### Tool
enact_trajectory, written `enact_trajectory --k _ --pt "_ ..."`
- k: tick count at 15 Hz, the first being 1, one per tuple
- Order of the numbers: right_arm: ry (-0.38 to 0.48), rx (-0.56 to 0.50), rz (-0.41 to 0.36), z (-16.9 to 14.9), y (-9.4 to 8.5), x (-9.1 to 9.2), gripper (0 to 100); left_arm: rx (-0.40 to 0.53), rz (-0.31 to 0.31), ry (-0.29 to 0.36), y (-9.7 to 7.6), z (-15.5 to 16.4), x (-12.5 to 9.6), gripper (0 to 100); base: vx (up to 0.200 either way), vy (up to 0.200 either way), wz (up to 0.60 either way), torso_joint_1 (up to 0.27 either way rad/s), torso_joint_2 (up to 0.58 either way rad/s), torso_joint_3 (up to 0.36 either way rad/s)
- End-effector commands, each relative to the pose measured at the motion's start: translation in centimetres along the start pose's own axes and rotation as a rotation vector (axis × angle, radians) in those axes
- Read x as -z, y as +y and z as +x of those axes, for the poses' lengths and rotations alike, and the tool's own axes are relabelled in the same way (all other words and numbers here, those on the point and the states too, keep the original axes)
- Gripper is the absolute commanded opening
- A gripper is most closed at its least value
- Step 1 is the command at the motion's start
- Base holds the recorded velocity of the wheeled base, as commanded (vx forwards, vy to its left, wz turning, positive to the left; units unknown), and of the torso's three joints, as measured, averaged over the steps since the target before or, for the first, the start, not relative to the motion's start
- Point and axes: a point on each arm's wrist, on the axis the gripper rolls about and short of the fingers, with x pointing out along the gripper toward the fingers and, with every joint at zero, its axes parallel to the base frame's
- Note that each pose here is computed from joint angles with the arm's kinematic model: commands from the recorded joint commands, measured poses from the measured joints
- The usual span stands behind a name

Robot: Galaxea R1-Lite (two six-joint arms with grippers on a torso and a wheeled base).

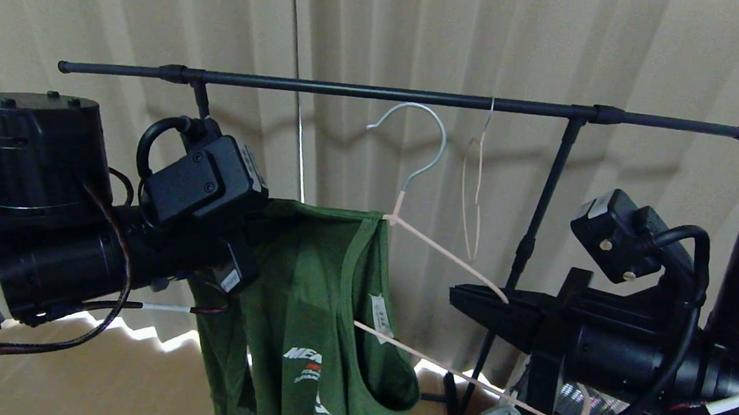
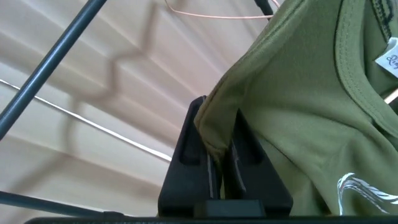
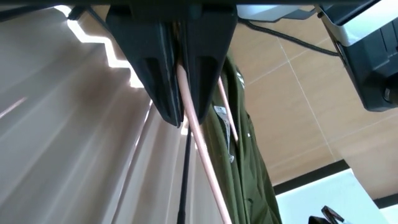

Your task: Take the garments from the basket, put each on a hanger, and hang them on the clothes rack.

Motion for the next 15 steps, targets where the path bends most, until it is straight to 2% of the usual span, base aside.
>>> enact_trajectory --k 1,2,3,5,6,8,9,10,11,12,15 --pt "0.007 0.001 -0.010 0.0 0.0 0.1 0 -0.005 0.001 -0.001 0.0 0.0 0.0 0 0.000 0.000 0.00 0.000 0.00 0.000" --pt "0.011 0.003 -0.016 0.0 0.0 0.2 100 -0.019 0.004 -0.011 0.1 0.0 0.0 0 0.000 0.000 0.00 0.000 0.00 0.000" --pt "0.013 0.007 -0.020 0.0 -0.1 0.3 100 -0.034 0.005 -0.011 0.2 -0.1 0.1 0 0.000 0.000 0.00 0.000 0.00 0.000" --pt "-0.005 0.023 -0.026 -0.4 -0.4 0.0 100 -0.144 -0.006 0.085 0.5 -0.2 0.8 0 0.000 0.000 0.00 0.000 0.00 0.000" --pt "-0.008 0.032 -0.031 -0.5 -0.6 0.0 100 -0.170 -0.010 0.110 0.6 -0.2 0.9 0 0.000 0.000 0.00 0.000 0.00 0.000" --pt "0.001 0.038 -0.035 -0.9 -0.7 0.4 100 -0.239 -0.059 0.161 0.9 -0.4 1.2 0 0.000 0.000 0.00 0.000 0.00 0.000" --pt "0.024 0.038 -0.032 -0.9 -0.7 1.1 100 -0.287 -0.109 0.183 1.1 -0.4 1.1 0 0.000 0.000 0.00 0.000 0.00 0.000" --pt "0.030 0.038 -0.031 -0.9 -0.7 1.3 100 -0.306 -0.136 0.182 1.2 -0.4 1.0 0 0.000 0.000 0.00 0.000 0.00 0.000" --pt "0.048 0.037 -0.029 -0.8 -0.7 1.8 100 -0.331 -0.196 0.158 1.5 -0.3 0.6 0 0.000 0.000 0.00 0.000 0.00 0.000" --pt "0.056 0.037 -0.027 -0.8 -0.7 2.0 100 -0.351 -0.216 0.129 1.8 -0.3 0.3 0 0.000 0.000 0.00 0.000 0.00 0.000" --pt "0.085 0.036 -0.022 -0.2 -0.8 2.5 100 -0.429 -0.221 0.018 2.6 -0.2 -0.5 0 0.000 0.000 0.00 0.000 0.00 0.000"
